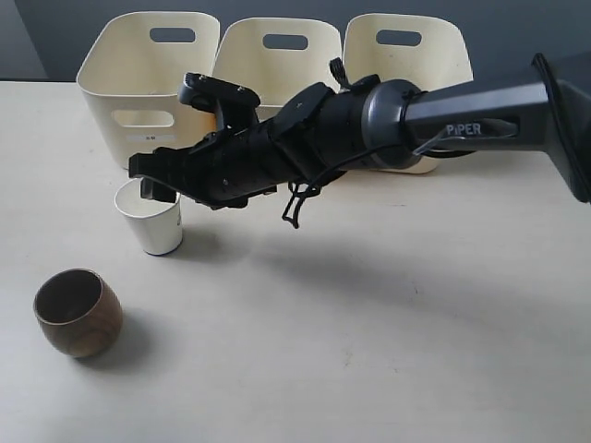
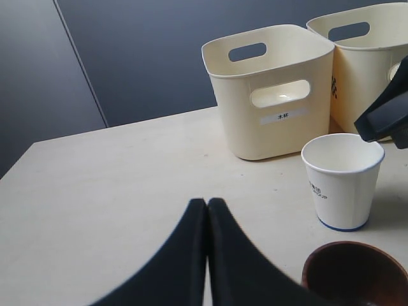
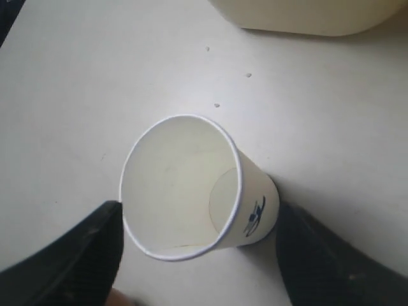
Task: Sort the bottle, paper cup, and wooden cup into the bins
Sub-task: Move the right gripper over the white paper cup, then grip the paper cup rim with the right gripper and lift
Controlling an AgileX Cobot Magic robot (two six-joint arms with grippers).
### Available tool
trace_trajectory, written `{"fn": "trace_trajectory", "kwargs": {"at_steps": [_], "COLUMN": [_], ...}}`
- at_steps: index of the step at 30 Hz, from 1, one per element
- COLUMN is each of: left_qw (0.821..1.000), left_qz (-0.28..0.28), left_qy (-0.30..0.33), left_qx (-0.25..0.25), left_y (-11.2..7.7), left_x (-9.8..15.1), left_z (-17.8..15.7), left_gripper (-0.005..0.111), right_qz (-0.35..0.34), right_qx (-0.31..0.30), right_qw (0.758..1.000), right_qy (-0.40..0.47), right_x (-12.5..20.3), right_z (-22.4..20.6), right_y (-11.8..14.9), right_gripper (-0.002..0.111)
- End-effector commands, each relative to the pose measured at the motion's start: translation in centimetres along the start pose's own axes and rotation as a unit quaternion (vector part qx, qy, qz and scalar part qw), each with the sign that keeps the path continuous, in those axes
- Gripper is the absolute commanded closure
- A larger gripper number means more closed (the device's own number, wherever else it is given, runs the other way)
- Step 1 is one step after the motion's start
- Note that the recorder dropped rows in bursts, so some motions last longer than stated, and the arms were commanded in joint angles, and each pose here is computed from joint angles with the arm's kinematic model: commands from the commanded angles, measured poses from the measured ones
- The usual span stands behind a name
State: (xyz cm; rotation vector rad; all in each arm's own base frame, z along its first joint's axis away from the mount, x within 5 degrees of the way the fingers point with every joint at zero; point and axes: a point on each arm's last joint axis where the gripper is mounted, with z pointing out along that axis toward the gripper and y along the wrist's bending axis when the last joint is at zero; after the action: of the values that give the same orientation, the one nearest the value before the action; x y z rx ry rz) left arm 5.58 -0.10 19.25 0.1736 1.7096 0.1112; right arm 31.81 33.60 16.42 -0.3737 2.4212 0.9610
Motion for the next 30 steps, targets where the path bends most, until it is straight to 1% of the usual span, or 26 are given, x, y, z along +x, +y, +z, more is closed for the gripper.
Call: {"fn": "trace_trajectory", "kwargs": {"at_steps": [1,22,30], "left_qw": [1.000,1.000,1.000], "left_qz": [0.002,0.002,0.002], "left_qy": [-0.005,-0.005,-0.005], "left_qx": [0.000,0.000,0.000], "left_y": [0.0,0.0,0.0], "left_x": [0.0,0.0,0.0], "left_z": [0.0,0.0,0.0], "left_gripper": [0.107,0.107,0.107], "right_qz": [0.006,0.011,0.019], "right_qx": [0.005,0.015,0.024], "right_qw": [1.000,0.999,0.999], "right_qy": [-0.016,-0.030,-0.019], "right_x": [-0.5,-0.7,-0.1], "right_z": [-0.1,-0.1,1.5], "right_y": [0.0,-0.3,-1.2], "right_gripper": [0.043,0.043,0.043]}}
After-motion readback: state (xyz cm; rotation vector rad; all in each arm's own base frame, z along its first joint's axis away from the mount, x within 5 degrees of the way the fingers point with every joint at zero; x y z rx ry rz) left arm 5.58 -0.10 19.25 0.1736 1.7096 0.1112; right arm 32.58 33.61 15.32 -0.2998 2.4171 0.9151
